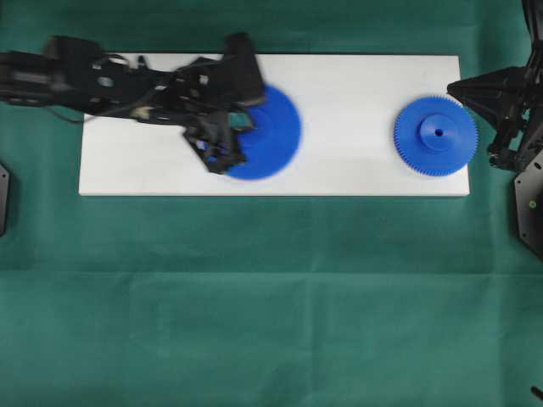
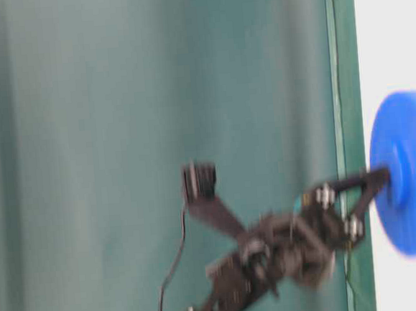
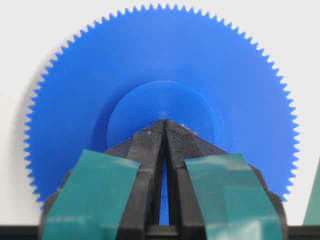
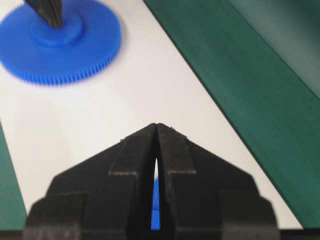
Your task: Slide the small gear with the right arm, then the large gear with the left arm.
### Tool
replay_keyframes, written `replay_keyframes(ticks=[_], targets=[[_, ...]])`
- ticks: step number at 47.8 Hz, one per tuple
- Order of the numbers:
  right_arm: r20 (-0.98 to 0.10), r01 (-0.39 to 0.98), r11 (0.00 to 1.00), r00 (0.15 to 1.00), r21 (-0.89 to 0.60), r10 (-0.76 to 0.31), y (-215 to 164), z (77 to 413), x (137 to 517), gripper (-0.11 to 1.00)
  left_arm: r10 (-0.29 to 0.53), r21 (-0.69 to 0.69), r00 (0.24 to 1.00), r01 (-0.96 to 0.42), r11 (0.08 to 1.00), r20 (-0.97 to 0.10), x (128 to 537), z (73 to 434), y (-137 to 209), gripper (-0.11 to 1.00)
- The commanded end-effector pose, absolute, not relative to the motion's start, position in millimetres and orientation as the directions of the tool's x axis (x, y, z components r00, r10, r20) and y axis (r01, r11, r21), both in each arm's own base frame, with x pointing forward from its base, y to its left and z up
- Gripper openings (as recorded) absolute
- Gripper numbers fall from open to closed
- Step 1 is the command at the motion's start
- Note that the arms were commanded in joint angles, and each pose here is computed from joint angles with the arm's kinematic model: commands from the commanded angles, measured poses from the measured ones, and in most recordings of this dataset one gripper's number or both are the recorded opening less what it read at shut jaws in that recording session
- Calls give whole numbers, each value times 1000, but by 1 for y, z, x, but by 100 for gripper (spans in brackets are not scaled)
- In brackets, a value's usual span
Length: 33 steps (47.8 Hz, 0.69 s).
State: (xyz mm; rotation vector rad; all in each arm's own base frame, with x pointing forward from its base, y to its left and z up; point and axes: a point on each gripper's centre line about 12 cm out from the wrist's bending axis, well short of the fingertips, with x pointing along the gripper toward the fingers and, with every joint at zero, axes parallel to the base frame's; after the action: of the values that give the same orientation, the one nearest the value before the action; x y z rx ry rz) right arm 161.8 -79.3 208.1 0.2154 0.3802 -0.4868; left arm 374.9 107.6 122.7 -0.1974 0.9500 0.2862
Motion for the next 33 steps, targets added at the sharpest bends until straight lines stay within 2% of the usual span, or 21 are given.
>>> replay_keyframes(ticks=[1, 10, 20, 33], targets=[[-386, 480, 870, 828, 112, -406, -78, 213, 165, 51, 171, -50, 549, -364, 930, -818, 354, 129, 113, 0], [-388, 474, 874, 830, 111, -401, -77, 212, 165, 51, 177, -81, 498, -453, 888, -849, 298, 121, 108, 0], [-390, 473, 874, 829, 110, -399, -77, 212, 165, 51, 193, -107, 475, -533, 839, -858, 245, 118, 101, 0], [-393, 473, 874, 828, 110, -399, -77, 211, 165, 51, 232, -125, 513, -568, 814, -826, 216, 128, 99, 0]])
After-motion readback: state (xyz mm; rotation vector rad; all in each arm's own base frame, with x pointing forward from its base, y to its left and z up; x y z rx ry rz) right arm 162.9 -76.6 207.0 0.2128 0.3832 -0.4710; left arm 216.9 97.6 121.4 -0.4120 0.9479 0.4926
